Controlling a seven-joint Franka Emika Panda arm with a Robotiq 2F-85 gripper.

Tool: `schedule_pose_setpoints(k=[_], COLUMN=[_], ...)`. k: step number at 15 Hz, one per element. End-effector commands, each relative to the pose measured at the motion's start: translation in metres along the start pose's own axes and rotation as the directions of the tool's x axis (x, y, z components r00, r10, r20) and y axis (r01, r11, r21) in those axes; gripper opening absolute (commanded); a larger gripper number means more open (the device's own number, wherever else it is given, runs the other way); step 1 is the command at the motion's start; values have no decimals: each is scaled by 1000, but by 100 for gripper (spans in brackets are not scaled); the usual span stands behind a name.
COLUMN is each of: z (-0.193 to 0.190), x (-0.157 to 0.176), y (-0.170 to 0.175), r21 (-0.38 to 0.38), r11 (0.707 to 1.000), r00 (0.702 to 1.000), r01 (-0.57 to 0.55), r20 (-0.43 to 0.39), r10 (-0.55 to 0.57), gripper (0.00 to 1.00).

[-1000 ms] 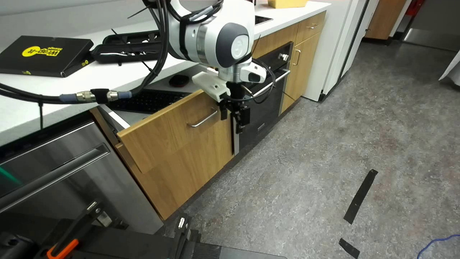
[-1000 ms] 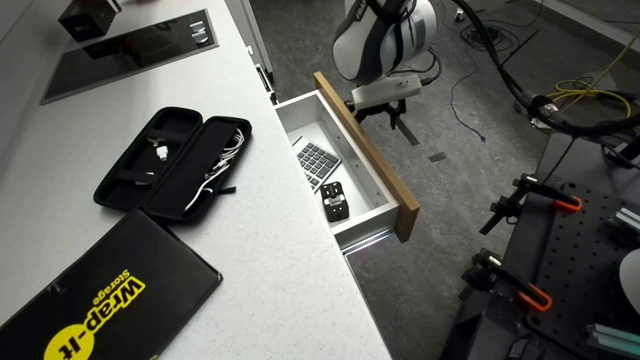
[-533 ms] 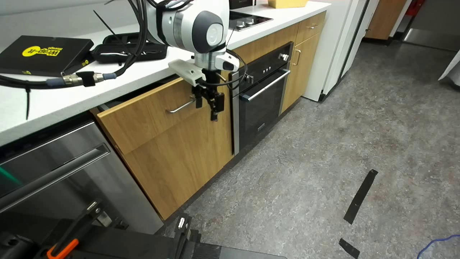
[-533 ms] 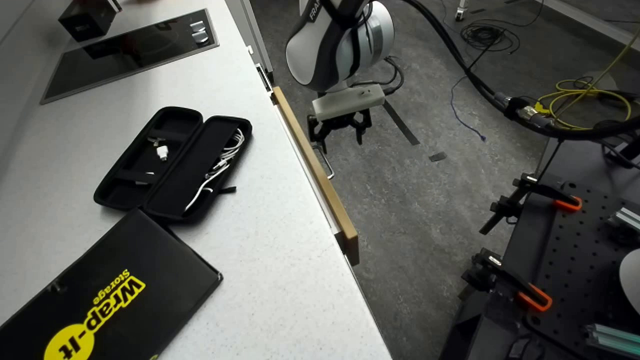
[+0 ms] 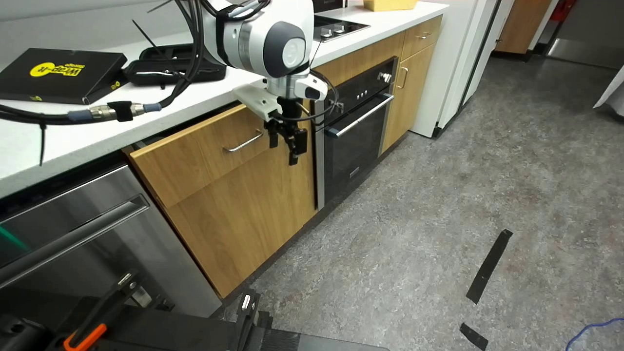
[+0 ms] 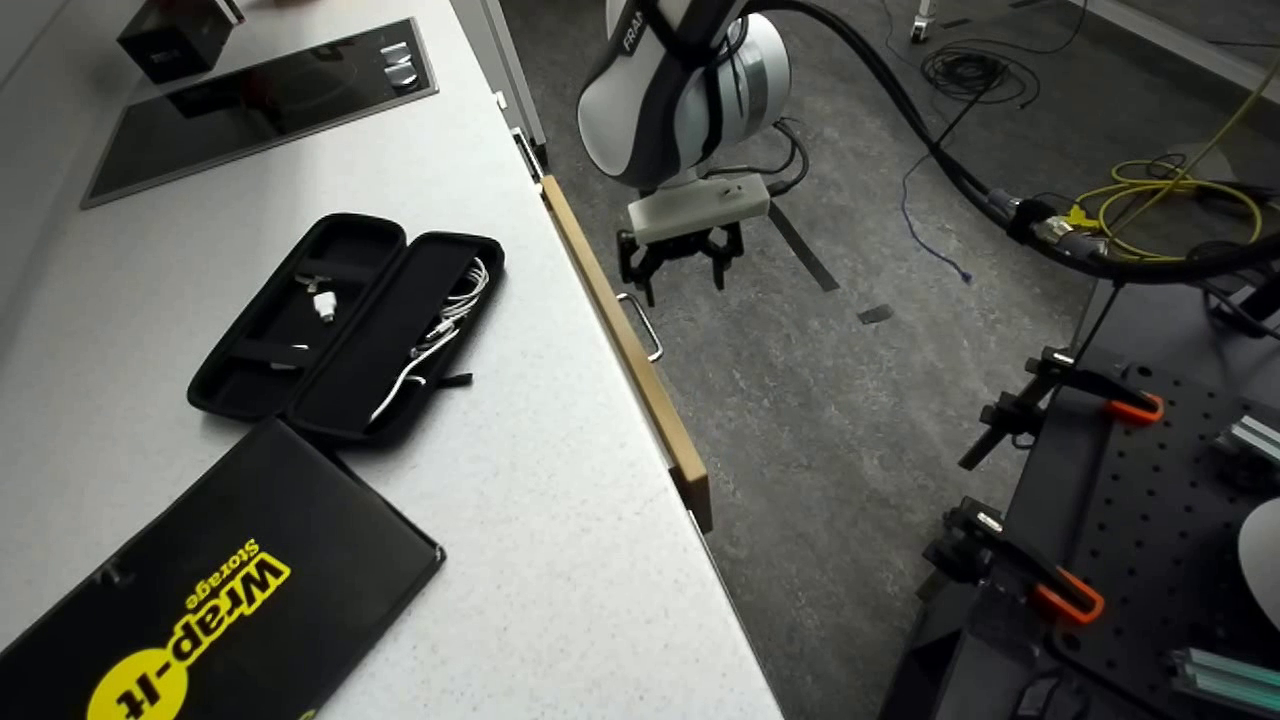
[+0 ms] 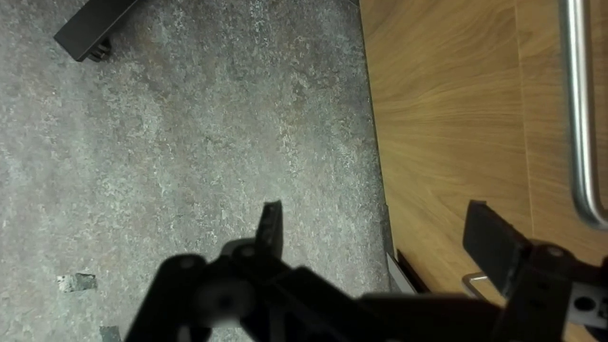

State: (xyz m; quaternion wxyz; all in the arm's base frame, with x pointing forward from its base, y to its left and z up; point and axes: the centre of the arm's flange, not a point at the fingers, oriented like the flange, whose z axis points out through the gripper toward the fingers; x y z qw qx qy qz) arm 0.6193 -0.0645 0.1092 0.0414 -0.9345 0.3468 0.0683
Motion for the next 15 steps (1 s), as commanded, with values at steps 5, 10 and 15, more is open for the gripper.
schedule_pose_setpoints(k=[5, 10, 15], z=[20, 11, 10], x=[-9, -26, -11], y=[-58, -78, -57], r21=[109, 145, 99], r11=[990, 974, 982], r00=[996, 985, 986], r01=[89, 175, 163], r20=[-29, -33, -61], r10=[-86, -172, -157], gripper=[100, 100, 100])
